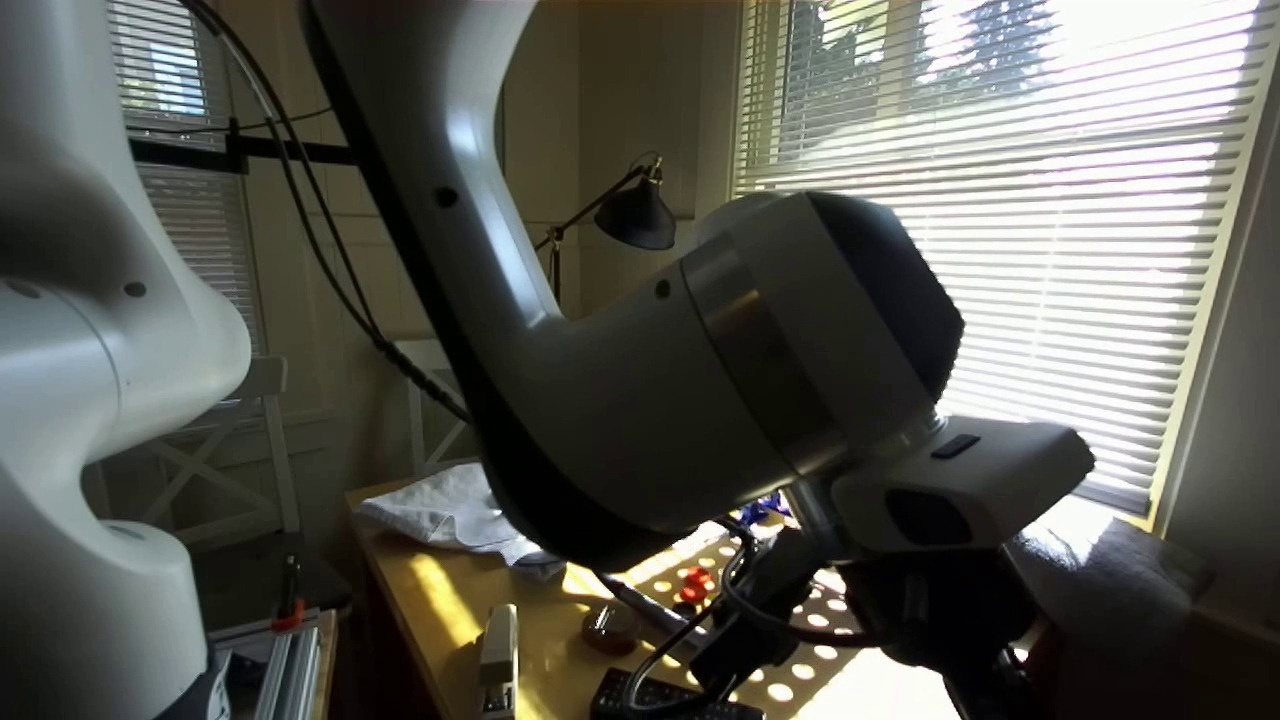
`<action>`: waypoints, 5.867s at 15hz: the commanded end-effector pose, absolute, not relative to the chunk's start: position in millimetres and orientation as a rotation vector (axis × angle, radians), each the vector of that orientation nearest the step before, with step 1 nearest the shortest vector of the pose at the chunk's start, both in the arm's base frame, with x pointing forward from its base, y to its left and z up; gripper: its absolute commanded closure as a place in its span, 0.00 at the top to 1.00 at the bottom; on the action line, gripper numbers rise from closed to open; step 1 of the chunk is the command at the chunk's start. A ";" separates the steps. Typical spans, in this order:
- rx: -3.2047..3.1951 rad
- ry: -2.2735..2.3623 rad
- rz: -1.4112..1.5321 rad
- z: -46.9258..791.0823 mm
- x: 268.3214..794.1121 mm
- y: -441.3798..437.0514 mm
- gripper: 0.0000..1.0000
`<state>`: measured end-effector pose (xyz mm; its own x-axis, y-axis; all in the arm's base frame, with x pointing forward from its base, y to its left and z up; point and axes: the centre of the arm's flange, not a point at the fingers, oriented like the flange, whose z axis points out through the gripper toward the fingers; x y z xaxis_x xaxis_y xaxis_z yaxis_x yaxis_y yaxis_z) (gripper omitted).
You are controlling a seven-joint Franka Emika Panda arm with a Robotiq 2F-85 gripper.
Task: Take the cloth off of the coat hanger and put it on the table
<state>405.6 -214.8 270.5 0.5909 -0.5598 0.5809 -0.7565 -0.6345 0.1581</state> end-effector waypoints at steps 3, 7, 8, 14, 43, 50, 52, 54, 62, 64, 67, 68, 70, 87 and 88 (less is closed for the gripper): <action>2.422 -1.044 0.784 296.9 400.7 -204.5 0.00; 2.416 -1.032 0.814 305.9 403.8 -199.4 0.00; 2.415 -1.029 0.819 307.0 404.2 -197.9 0.00; 2.414 -1.000 0.862 322.2 407.2 -187.1 0.00; 2.524 -0.545 1.114 447.9 445.0 -96.8 0.00; 2.603 -0.418 1.176 466.2 478.3 -60.7 0.00; 2.633 -0.386 1.186 469.5 485.7 -51.6 0.00; 2.674 -0.347 1.201 471.7 493.2 -40.4 0.00; 2.888 -0.271 1.184 437.6 526.8 -18.1 0.00; 2.954 -0.276 1.166 425.0 532.5 -15.5 0.00; 3.045 -0.308 1.117 403.0 538.8 -7.2 0.00; 3.076 -0.324 1.086 395.0 539.7 -2.4 0.00; 3.123 -0.355 1.012 382.2 540.8 10.6 0.00; 3.226 -0.491 0.242 366.3 541.5 -55.0 0.00; 3.227 -0.481 0.218 363.1 541.3 -55.1 0.00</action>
<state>533.8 -49.9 367.3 0.9302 -0.3311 0.1583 -0.3057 -0.9377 -0.1649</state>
